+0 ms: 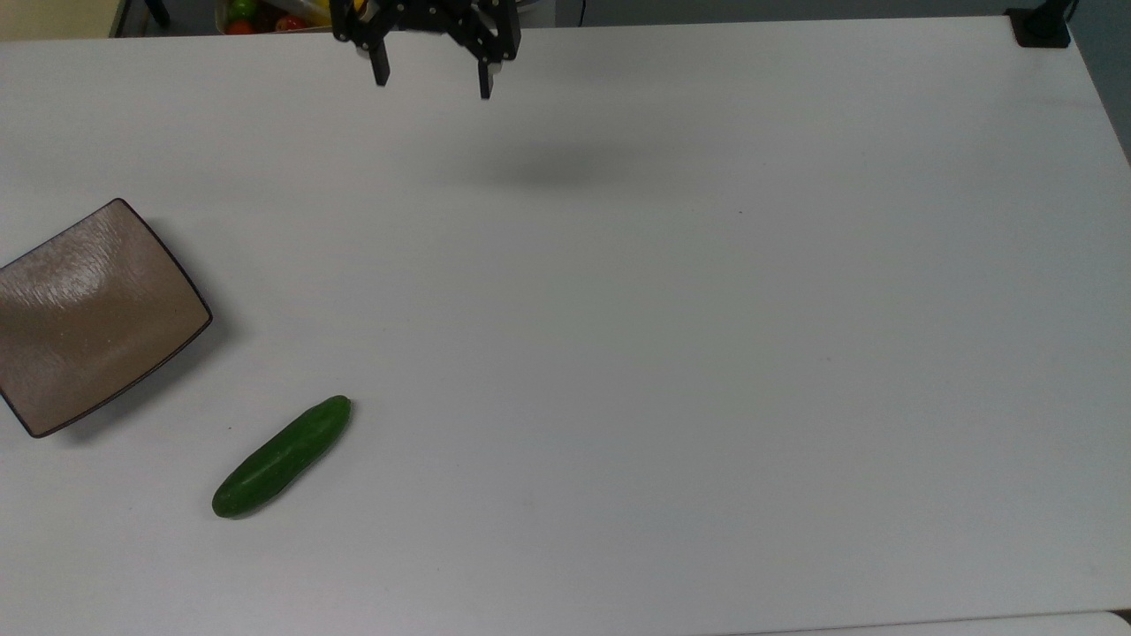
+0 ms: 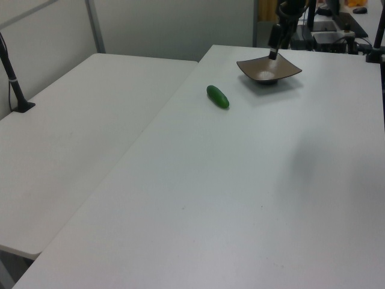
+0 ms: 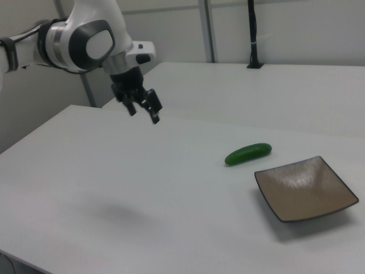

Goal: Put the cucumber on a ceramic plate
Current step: 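Move the open gripper toward the green cucumber on the table, then lower the gripper over the cucumber and close it around the middle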

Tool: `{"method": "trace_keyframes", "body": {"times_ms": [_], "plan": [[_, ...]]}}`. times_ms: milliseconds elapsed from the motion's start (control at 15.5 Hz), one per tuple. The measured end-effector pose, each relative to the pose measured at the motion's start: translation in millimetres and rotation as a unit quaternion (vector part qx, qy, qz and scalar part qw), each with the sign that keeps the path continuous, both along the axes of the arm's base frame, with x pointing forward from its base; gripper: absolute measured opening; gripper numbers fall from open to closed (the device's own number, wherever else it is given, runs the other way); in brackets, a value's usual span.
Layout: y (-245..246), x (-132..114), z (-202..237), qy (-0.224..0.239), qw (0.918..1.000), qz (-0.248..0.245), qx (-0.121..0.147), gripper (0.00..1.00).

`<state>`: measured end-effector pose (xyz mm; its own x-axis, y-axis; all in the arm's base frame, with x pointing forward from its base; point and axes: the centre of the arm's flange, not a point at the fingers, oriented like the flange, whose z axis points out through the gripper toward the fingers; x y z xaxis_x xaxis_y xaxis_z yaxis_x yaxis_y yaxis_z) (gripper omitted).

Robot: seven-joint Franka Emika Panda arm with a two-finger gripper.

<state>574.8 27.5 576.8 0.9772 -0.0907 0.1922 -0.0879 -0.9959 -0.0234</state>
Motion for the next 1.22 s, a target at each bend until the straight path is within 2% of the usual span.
{"method": "trace_keyframes", "body": {"times_ms": [193,515,708,966,1223], "plan": [[-6,22,-3,-0.053,0.997,-0.055,0.015,1.0],[-44,65,-16,-0.13,0.9832,-0.126,0.028,1.0],[-89,103,-37,-0.179,0.966,-0.186,0.014,1.0],[-113,136,-90,-0.217,0.9507,-0.221,-0.021,1.0],[-124,164,-135,-0.239,0.9386,-0.248,-0.026,1.0]]}}
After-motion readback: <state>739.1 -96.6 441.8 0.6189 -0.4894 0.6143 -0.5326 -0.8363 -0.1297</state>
